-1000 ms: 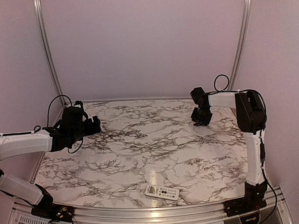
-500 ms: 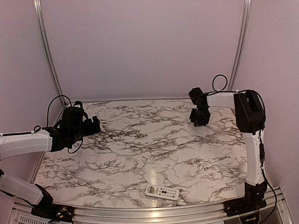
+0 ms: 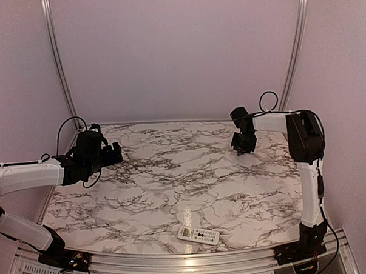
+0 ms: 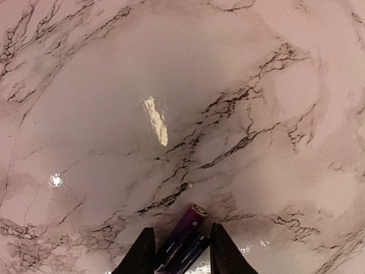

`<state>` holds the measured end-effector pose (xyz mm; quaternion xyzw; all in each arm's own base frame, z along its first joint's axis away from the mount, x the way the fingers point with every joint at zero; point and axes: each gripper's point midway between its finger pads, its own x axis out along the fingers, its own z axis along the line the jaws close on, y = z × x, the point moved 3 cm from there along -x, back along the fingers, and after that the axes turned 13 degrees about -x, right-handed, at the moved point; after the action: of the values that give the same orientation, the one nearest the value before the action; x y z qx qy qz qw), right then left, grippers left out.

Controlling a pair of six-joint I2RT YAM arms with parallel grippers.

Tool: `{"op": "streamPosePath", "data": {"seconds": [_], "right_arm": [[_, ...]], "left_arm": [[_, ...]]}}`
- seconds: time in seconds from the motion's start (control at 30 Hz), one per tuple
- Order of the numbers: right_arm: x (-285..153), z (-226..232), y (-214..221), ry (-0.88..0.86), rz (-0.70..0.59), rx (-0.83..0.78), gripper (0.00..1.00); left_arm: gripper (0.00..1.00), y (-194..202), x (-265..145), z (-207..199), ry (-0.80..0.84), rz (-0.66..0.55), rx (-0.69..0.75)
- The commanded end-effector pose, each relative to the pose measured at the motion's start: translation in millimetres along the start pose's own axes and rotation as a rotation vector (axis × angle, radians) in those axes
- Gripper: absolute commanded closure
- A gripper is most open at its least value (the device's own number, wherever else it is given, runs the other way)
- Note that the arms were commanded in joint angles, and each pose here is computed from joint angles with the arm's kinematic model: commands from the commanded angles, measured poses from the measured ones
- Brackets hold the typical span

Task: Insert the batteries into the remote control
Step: Move the right arm with the battery to the center of the board.

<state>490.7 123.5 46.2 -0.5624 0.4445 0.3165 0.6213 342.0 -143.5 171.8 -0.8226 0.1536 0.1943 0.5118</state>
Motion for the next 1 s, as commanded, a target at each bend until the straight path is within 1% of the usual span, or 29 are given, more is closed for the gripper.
{"op": "streamPosePath", "data": {"seconds": [0.0, 0.1, 0.17, 0.4, 0.57, 0.8, 0.97], "right_arm": [[34.9, 0.6, 38.7, -0.007, 0.147, -0.033, 0.7], [35.9, 5.2, 38.6, -0.036, 0.148, -0.071, 0.77], [35.9, 9.1, 38.3, -0.062, 0.148, -0.1, 0.8], [31.8, 22.4, 38.8, -0.117, 0.135, -0.186, 0.81], [27.0, 37.5, 47.1, -0.165, 0.134, -0.257, 0.83], [18.8, 75.8, 79.0, -0.295, 0.165, -0.402, 0.85], [8.5, 104.5, 111.4, -0.358, 0.187, -0.536, 0.87]], "left_arm": [[0.01, -8.4, -5.0, 0.1, -0.018, -0.02, 0.004], [0.01, -7.9, -5.0, 0.3, -0.019, -0.019, 0.005], [0.01, -8.1, -4.6, 0.3, -0.02, -0.02, 0.004], [0.01, -10.2, -5.5, -0.4, -0.019, -0.025, 0.005], [0.01, -11.5, -6.5, -0.7, -0.019, -0.027, 0.005], [0.01, -11.0, -7.0, -1.4, -0.015, -0.02, 0.011], [0.01, -11.2, -8.0, -1.5, -0.014, -0.017, 0.015]]}}
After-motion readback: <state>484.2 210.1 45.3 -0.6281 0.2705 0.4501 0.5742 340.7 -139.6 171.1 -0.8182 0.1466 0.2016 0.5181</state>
